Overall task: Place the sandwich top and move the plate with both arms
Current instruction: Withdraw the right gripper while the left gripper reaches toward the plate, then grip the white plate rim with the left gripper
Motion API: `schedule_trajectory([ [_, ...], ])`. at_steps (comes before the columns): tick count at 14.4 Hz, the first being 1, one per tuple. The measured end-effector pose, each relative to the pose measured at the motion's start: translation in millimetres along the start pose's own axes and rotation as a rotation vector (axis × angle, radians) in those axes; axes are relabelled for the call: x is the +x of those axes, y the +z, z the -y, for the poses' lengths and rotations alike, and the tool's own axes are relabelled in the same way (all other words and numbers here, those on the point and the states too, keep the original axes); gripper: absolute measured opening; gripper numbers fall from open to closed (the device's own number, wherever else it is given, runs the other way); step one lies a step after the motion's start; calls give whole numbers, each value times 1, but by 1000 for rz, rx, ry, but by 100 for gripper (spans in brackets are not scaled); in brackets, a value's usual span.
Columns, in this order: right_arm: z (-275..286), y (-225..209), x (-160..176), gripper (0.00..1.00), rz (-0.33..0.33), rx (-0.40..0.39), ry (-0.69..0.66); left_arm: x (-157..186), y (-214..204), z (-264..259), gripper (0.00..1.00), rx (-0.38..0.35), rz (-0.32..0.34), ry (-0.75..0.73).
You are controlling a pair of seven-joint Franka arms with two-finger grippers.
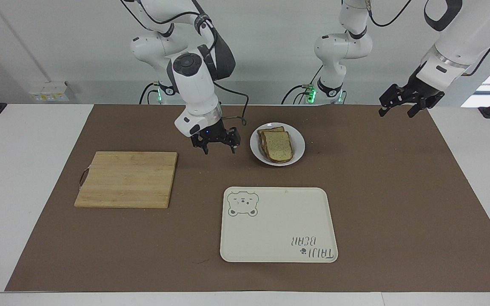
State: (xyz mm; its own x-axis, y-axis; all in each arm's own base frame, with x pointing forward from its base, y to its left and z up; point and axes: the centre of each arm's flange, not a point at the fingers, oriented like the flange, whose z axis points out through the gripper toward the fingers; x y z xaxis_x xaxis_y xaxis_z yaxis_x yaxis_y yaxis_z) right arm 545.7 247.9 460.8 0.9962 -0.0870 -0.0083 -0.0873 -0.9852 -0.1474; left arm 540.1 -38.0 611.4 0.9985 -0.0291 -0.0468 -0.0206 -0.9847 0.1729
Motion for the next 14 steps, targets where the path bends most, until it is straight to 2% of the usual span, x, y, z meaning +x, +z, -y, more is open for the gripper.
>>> schedule_trajectory([
  [3, -9, -15, -6, 100, 40, -23, -1, -6, 50, 0, 100, -126, 1, 52],
  [7, -60, -51, 1, 100, 52, -45, -4, -17, 116, 12, 100, -272, 32, 118],
  [11, -125, -91, 8, 100, 23, -65, 17, -35, 193, 24, 100, -360, 40, 165],
  [14, -166, -115, 8, 100, 12, -69, 50, -55, 248, 34, 100, -402, 19, 159],
])
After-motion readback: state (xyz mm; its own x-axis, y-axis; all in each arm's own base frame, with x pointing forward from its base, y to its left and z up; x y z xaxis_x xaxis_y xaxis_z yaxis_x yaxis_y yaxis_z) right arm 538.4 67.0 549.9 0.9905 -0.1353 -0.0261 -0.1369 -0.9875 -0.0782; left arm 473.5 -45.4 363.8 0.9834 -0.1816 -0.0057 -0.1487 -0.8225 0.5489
